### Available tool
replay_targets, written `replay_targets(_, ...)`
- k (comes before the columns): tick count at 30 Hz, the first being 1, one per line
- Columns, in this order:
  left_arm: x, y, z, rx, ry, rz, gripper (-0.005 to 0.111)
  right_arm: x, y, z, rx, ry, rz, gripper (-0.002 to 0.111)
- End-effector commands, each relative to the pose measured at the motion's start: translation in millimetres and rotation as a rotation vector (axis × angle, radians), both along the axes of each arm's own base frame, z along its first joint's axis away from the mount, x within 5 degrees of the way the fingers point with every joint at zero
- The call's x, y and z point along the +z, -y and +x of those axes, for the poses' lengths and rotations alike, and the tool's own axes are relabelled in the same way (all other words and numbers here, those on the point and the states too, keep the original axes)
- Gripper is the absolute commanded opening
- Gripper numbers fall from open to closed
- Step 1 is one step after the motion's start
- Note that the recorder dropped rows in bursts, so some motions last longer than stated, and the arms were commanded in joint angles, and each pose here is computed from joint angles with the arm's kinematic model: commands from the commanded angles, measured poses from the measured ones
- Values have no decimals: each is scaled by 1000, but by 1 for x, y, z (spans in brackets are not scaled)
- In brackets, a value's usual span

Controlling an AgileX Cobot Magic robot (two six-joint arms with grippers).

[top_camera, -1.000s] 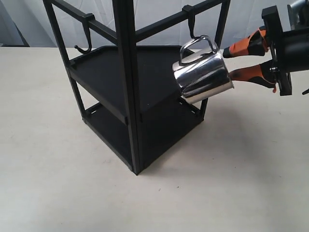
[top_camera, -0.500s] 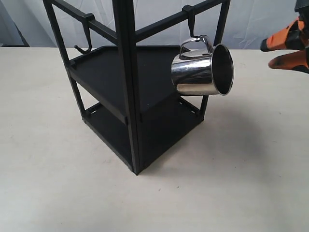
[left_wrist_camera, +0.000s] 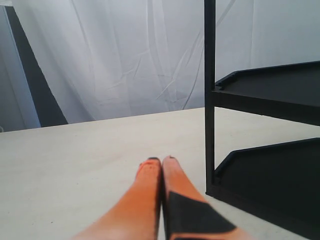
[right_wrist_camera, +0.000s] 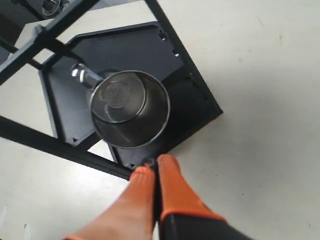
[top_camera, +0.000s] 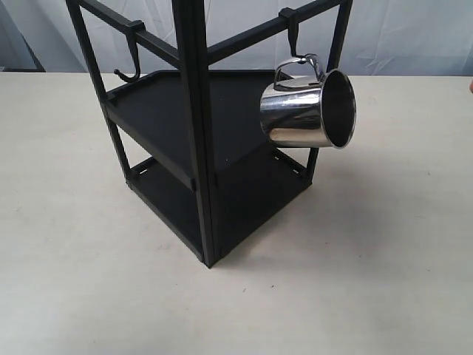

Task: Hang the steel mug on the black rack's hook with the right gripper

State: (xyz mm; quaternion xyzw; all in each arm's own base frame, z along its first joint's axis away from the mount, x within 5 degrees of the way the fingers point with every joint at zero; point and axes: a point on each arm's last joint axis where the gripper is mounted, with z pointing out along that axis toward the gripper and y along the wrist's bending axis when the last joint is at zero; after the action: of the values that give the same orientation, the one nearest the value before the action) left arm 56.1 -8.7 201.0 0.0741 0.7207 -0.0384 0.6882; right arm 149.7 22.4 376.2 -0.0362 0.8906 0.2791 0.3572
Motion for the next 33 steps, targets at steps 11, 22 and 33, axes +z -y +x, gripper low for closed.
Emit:
replay_targets(11,1,0,0,-4,10,2,2,22,-22,-48,36,348,-63,0)
replay_targets(22,1,0,0,-4,10,2,2,-86,11,-53,-383,563,-172,0)
replay_targets(33,1,0,0,-4,10,2,2,-179,22,-80,-545,583,-197,0)
